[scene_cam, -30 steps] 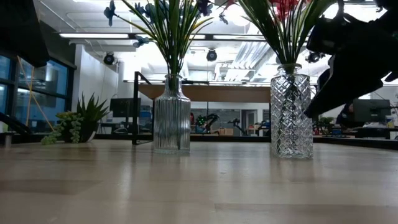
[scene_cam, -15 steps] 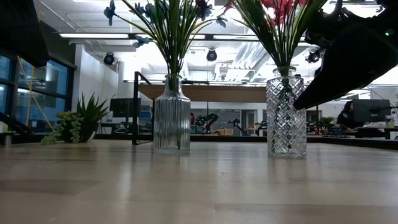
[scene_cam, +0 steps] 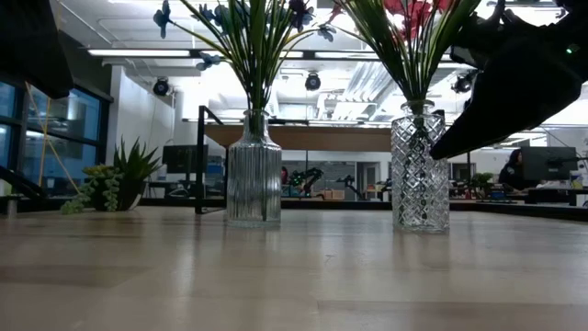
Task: Pick and place flowers into a vace then onto a shelf
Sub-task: Put the right transparent flower vase on the shelf
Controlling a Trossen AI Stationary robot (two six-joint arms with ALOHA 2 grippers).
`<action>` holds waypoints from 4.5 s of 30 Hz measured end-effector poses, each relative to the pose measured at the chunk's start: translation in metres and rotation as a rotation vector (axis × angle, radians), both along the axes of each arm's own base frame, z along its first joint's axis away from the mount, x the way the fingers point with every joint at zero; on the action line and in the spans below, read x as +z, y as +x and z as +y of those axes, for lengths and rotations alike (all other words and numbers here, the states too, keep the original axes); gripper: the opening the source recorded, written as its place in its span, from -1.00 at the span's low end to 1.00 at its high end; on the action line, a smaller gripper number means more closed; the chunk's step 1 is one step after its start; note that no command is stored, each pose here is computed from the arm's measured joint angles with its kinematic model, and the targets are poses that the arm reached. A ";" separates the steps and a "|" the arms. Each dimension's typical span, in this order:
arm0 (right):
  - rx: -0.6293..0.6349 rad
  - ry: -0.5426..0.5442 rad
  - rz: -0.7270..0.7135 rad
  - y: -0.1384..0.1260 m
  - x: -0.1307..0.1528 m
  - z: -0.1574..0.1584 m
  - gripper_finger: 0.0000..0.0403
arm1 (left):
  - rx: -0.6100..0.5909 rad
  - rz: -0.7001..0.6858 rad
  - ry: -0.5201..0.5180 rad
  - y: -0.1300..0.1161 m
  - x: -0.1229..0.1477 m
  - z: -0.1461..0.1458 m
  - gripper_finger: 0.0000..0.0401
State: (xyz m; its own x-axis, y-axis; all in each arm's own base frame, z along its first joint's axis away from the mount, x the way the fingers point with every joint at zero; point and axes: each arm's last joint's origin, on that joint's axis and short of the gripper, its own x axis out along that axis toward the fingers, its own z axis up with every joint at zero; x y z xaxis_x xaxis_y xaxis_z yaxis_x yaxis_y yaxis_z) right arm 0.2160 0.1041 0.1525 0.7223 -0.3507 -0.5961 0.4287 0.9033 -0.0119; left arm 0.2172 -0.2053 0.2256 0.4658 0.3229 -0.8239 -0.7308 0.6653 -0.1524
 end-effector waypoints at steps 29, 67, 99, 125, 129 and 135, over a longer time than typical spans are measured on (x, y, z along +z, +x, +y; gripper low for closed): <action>-0.062 -0.050 -0.064 0.011 -0.014 0.004 0.56 | 0.000 -0.022 -0.023 0.002 0.000 -0.002 -0.44; -0.124 -0.018 -0.076 0.016 -0.014 -0.006 0.13 | -0.003 -0.020 -0.020 0.002 0.000 -0.002 -0.44; -0.149 0.033 -0.137 0.002 0.016 -0.013 0.13 | -0.003 -0.020 -0.021 0.002 0.000 -0.002 -0.44; -0.143 0.147 -0.014 -0.046 0.030 -0.008 0.13 | -0.003 -0.022 -0.023 0.002 0.000 -0.002 -0.44; -0.167 0.140 -0.033 -0.045 0.030 -0.010 0.13 | -0.003 -0.023 -0.024 0.002 0.000 -0.002 -0.44; -0.109 0.193 0.025 -0.045 0.029 -0.007 0.13 | -0.003 -0.023 -0.024 0.002 0.000 -0.002 -0.44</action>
